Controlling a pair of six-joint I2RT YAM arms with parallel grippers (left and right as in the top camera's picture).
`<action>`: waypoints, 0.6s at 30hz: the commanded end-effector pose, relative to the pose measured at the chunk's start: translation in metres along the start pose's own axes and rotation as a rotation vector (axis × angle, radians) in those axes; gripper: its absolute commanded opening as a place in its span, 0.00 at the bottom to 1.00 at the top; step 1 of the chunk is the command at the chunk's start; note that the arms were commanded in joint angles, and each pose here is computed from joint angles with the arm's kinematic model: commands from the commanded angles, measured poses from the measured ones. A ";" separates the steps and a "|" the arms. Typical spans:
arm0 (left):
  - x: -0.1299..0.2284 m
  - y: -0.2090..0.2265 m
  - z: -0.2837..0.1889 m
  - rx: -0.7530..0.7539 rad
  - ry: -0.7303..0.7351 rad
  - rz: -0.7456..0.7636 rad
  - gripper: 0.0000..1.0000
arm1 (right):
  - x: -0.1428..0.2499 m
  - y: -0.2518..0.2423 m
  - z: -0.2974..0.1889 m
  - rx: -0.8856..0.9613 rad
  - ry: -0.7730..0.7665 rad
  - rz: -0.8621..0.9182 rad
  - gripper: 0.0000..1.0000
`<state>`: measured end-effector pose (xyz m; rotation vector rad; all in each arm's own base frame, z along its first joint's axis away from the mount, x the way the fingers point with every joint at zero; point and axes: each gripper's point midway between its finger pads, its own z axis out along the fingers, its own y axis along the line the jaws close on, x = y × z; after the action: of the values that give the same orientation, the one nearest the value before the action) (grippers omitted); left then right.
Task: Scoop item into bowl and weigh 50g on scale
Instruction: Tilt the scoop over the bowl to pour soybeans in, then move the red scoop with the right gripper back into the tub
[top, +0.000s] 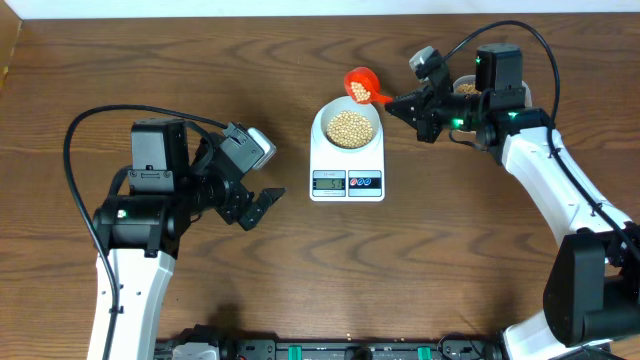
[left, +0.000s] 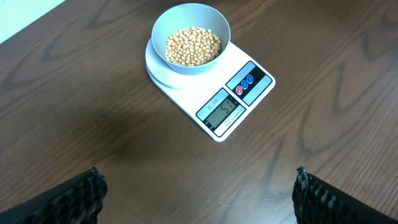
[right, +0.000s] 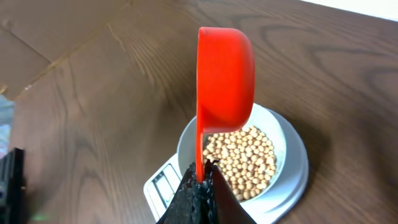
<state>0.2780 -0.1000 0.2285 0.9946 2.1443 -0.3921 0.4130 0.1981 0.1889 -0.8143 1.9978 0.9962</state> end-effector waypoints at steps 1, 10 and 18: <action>-0.005 0.003 -0.004 -0.011 -0.011 0.018 0.98 | -0.013 0.016 -0.005 -0.059 -0.030 0.017 0.01; -0.005 0.003 -0.004 -0.011 -0.011 0.018 0.98 | -0.015 -0.009 -0.025 -0.001 -0.061 0.091 0.01; -0.005 0.003 -0.004 -0.011 -0.011 0.018 0.98 | -0.012 -0.058 -0.072 0.122 -0.118 0.155 0.01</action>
<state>0.2780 -0.1000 0.2285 0.9946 2.1443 -0.3921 0.4350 0.1365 0.1938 -0.5858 2.0420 1.0014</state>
